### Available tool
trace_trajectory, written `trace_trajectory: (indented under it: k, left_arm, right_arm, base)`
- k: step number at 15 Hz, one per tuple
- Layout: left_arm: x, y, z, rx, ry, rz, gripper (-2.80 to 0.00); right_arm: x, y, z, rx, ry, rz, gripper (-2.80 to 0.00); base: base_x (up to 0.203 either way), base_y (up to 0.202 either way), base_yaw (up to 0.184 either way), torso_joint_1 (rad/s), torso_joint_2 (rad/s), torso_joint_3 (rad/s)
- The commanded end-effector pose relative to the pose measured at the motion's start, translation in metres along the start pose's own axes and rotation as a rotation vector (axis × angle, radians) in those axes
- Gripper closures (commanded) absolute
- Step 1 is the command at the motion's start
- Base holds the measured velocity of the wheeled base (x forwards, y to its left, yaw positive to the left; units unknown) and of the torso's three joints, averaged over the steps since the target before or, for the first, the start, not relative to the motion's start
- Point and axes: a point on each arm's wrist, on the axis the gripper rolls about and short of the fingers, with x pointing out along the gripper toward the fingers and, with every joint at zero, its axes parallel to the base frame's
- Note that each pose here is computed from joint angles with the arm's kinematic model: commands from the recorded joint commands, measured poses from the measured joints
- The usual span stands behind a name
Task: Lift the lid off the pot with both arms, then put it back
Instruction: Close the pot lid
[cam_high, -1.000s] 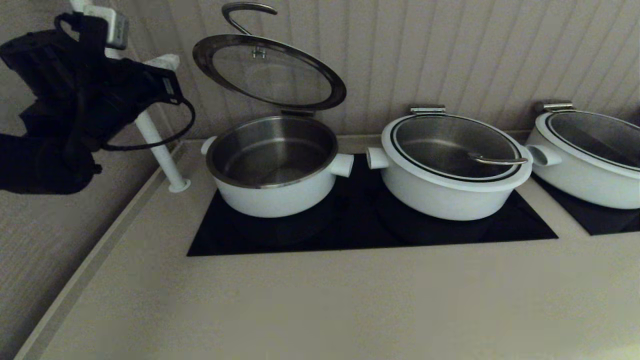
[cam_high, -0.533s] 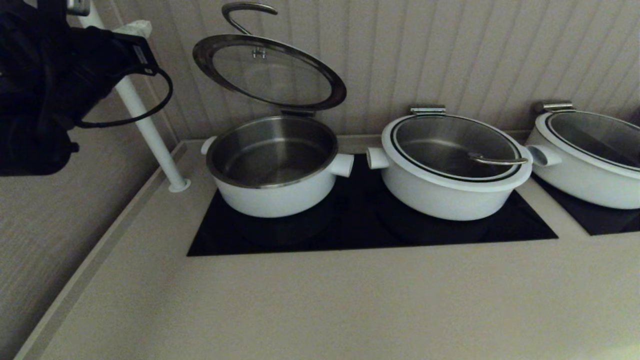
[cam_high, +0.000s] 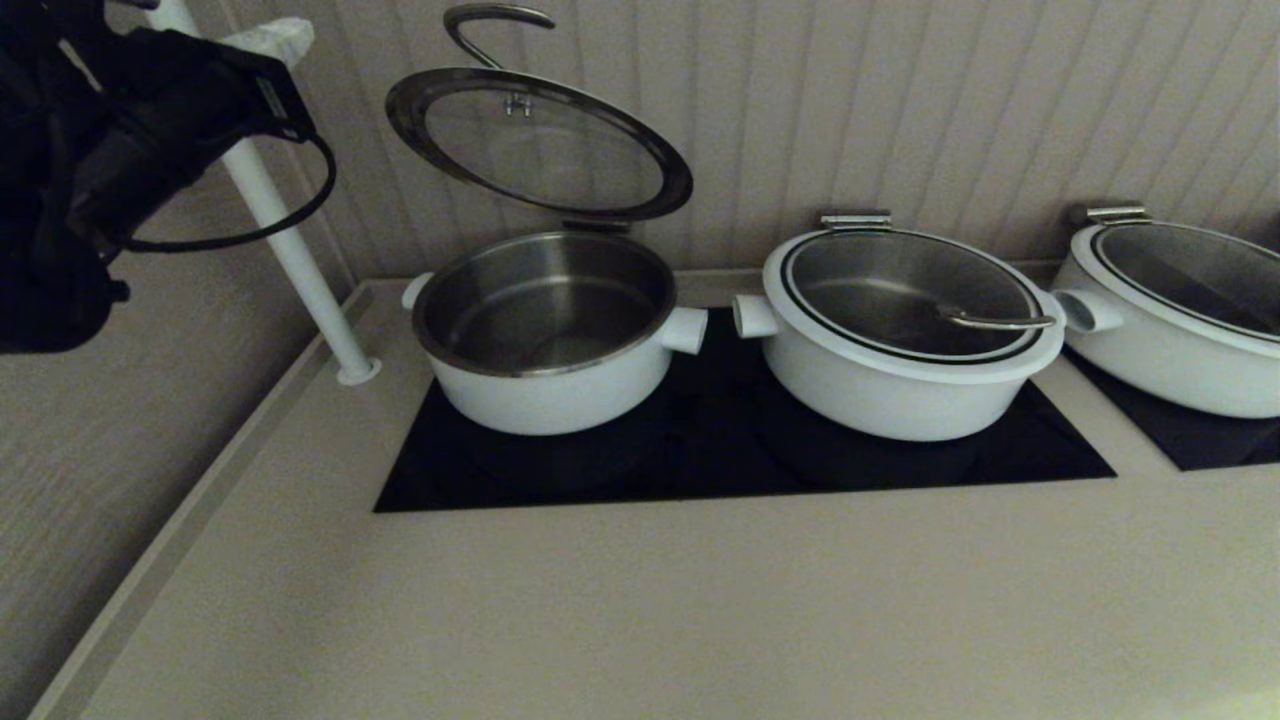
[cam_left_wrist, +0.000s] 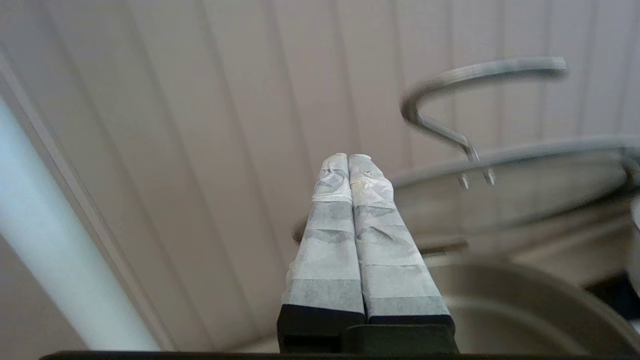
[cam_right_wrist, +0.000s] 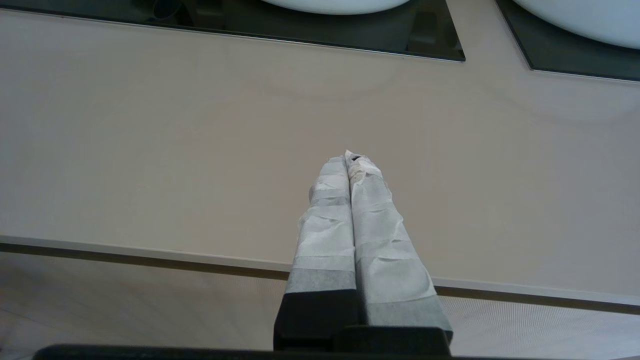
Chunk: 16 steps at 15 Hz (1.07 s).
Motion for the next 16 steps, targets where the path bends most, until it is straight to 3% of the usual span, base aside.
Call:
trace_trajectory:
  k: [1, 3, 9, 13, 16]
  left_arm:
    - [-0.010, -0.005, 0.002, -0.008, 0.012, -0.016, 0.00]
    - [-0.021, -0.014, 0.003, -0.027, 0.031, -0.062, 0.00]
    - [-0.011, -0.034, 0.007, -0.057, 0.027, -0.133, 0.00]
    - [0.003, -0.029, 0.037, -0.024, 0.013, -0.135, 0.00]
    - [0.019, -0.027, 0.035, 0.013, 0.035, -0.140, 0.00]
  right_arm:
    - [0.000, 0.000, 0.000, -0.001, 0.002, 0.001, 0.00]
    - [0.000, 0.000, 0.000, -0.001, 0.002, 0.001, 0.00]
    - [0.000, 0.000, 0.000, -0.001, 0.002, 0.001, 0.00]
    - [0.000, 0.000, 0.000, -0.001, 0.002, 0.001, 0.00]
    - [0.000, 0.000, 0.000, -0.001, 0.002, 0.001, 0.00]
  base:
    - [0.000, 0.000, 0.000, 0.000, 0.00, 0.000]
    - [0.000, 0.000, 0.000, 0.000, 0.00, 0.000]
    - [0.000, 0.000, 0.000, 0.000, 0.00, 0.000]
    - [0.000, 0.000, 0.000, 0.000, 0.00, 0.000]
    - [0.000, 0.000, 0.000, 0.000, 0.00, 0.000]
